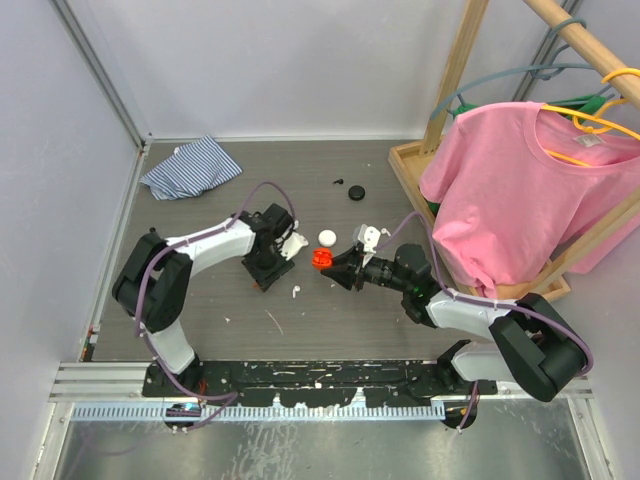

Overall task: Insert the wireless bluetooth earbuds into the charging case
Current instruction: Pick up the earbud from the center of the board.

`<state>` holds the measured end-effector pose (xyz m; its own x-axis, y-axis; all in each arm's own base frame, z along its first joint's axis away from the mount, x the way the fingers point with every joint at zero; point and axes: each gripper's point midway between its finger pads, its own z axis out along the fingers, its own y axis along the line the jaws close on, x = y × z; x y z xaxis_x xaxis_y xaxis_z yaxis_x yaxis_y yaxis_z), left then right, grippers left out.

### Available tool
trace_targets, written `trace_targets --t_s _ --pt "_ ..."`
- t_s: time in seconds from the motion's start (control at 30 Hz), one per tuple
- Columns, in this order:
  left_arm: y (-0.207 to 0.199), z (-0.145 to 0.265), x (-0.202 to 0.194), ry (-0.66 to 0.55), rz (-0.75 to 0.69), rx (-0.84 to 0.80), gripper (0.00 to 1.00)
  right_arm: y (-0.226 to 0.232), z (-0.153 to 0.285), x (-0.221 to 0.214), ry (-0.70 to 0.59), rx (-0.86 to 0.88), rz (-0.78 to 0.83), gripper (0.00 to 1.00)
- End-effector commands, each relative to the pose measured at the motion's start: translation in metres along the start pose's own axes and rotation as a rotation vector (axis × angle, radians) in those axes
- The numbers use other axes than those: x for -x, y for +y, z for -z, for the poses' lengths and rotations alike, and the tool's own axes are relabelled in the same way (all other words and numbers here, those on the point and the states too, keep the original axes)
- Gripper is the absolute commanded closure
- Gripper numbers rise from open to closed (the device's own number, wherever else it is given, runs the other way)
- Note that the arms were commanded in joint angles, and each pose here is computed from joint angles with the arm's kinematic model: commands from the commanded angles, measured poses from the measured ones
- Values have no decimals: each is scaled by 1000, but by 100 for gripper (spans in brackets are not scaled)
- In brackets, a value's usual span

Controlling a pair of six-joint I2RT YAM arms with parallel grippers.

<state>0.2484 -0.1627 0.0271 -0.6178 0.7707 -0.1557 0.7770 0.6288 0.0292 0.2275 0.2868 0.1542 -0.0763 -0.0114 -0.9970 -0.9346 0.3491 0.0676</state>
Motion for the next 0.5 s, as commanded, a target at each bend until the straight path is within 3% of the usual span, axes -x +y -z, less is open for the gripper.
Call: trace_targets --t_s 0.0,0.47 --pt "7 7 11 -6 -42 39 54 -1 -7 24 -61 11 46 99" --pt "2 -7 7 66 -35 16 63 -2 -7 23 -57 8 44 99"
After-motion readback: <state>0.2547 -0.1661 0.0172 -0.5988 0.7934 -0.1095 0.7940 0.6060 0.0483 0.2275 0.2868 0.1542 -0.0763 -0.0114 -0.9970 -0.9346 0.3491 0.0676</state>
